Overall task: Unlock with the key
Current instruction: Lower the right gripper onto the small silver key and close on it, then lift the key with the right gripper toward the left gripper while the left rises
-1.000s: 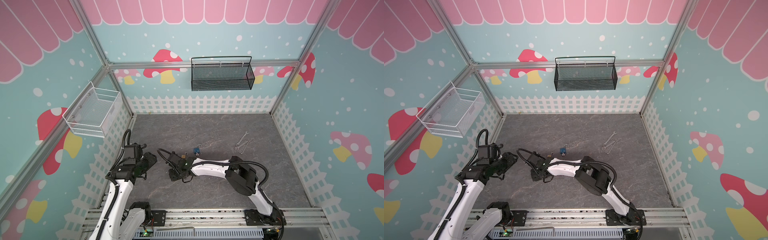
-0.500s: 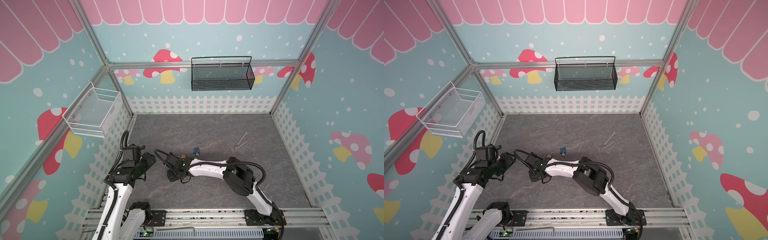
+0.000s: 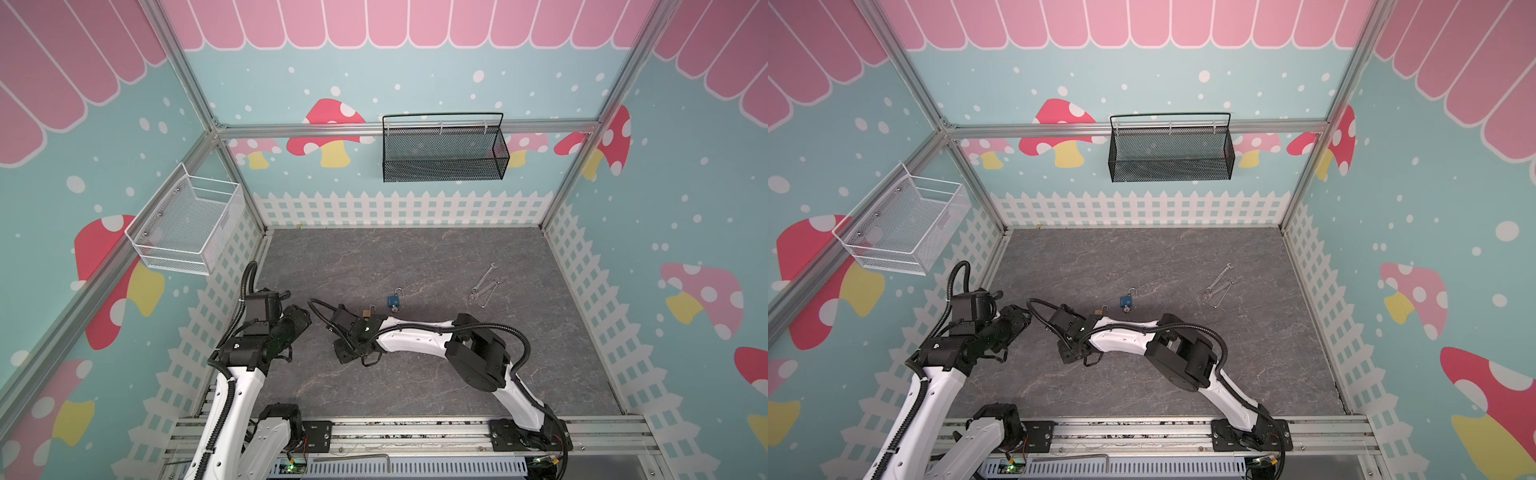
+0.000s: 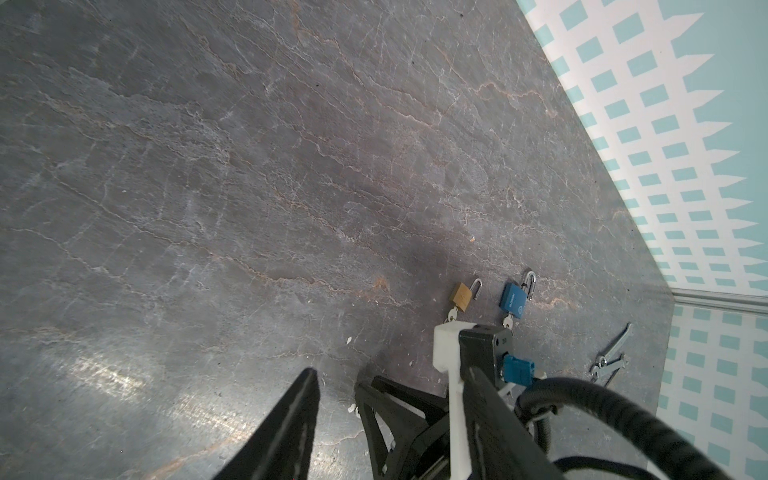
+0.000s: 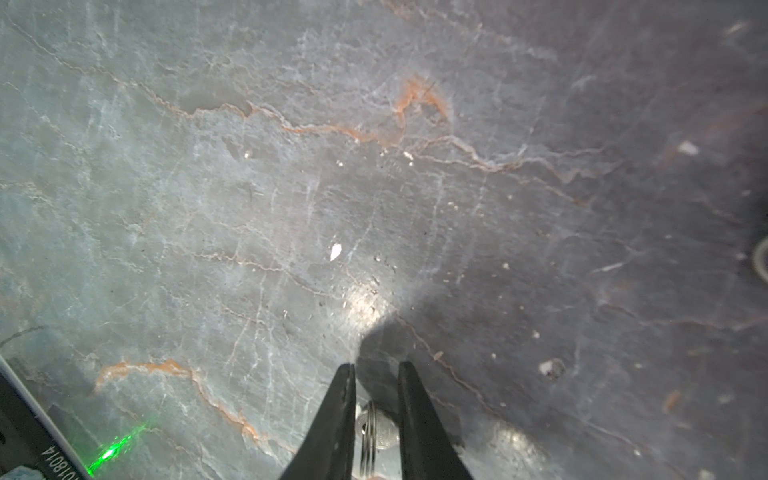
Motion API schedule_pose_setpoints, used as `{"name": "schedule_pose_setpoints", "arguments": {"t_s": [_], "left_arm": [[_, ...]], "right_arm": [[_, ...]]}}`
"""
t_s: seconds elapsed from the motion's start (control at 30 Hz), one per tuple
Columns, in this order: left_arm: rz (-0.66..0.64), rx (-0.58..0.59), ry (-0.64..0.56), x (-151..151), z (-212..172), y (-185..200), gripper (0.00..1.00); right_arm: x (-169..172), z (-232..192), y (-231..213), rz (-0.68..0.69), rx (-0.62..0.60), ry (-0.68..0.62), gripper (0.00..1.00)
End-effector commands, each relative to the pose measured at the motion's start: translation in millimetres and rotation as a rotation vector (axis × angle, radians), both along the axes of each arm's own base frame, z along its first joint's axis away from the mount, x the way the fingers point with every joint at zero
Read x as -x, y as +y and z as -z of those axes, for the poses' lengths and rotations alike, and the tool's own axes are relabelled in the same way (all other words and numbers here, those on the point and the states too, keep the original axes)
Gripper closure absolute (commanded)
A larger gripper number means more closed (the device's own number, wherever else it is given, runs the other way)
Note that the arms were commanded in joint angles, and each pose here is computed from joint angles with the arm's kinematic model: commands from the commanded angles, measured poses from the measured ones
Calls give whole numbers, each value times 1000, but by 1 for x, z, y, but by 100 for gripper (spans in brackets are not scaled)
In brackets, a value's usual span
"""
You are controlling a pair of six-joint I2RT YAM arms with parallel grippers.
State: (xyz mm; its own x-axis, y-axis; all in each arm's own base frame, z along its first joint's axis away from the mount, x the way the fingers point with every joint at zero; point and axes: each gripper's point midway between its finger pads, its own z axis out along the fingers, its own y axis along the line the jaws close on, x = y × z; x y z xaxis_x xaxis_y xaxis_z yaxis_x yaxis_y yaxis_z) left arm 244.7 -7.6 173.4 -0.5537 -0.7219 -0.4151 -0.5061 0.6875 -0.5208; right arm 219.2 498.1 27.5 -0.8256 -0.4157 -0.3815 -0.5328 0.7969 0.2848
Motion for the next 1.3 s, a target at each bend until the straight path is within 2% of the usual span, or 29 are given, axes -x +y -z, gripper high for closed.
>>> {"name": "schedule_pose_setpoints", "arguments": {"t_s": [0.0, 0.23, 0.3, 0.53, 0.87, 1.17, 1.27], "left_arm": [[-30, 2, -2, 2, 1, 4, 45], [-30, 7, -1, 3, 3, 3, 45], [-30, 9, 3, 3, 4, 3, 44], [-28, 22, -2, 2, 2, 1, 45], [31, 80, -78, -8, -19, -13, 45], [177, 120, -269, -38, -74, -34, 45], [241, 161, -354, -50, -92, -47, 45]], "right_arm": [[2, 1, -2, -9, 31, -5, 78], [9, 4, -6, -13, 45, 9, 81], [10, 4, -5, -15, 41, 13, 87], [11, -26, 10, -47, -47, 10, 96], [-5, -116, -13, -31, -155, -127, 100], [-25, -211, -59, -59, -272, -271, 100], [-38, -231, -86, -40, -289, -274, 100]]}}
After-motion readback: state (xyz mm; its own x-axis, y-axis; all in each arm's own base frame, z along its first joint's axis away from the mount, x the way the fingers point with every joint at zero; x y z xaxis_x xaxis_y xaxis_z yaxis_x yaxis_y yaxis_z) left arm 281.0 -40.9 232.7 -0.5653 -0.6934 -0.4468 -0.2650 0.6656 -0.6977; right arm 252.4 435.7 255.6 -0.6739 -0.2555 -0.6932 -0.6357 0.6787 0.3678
